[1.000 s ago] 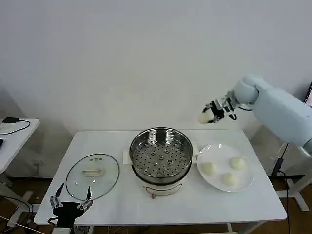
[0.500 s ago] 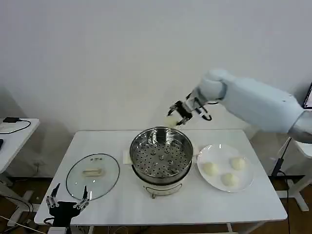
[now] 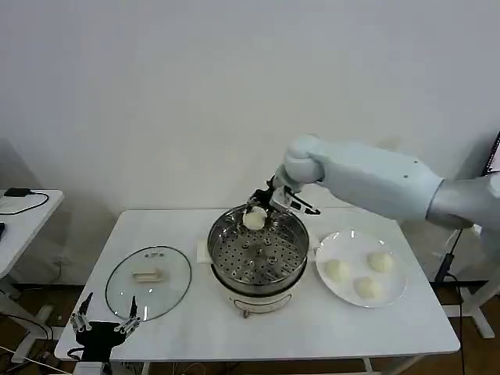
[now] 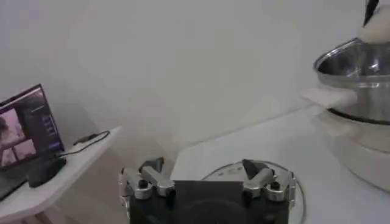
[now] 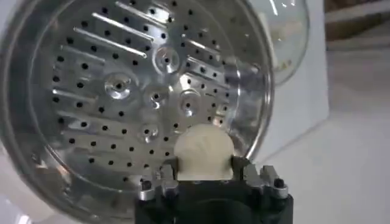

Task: Take steamed baozi put them in steamer then cover it.

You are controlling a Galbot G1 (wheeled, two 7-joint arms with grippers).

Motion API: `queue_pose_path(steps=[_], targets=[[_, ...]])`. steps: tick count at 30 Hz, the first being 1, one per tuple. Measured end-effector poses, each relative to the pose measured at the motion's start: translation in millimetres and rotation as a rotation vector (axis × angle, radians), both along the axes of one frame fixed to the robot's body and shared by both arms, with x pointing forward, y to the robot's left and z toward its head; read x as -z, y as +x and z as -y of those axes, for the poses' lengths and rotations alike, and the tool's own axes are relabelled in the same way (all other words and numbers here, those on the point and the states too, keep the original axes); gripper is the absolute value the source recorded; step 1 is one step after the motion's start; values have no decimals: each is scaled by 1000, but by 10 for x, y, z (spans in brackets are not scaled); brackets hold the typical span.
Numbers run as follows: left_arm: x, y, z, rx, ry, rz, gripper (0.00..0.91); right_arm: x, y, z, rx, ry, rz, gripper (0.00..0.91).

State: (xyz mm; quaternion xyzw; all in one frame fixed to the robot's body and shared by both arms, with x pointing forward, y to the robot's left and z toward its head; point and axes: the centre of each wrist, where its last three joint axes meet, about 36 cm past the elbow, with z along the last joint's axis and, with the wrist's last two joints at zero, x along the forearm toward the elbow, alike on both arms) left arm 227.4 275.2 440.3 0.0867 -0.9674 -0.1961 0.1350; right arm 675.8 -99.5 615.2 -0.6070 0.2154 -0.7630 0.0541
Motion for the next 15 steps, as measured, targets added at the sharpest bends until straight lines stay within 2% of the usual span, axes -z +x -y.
queue_pose_path(steps=[9,15], targets=[[9,-8,-1,0,0,-4,907,276,77,-41,-74,-33,26,595],[7,-16,-9,-3,2,-4,907,394,145,-69,-99,-40,43,595]])
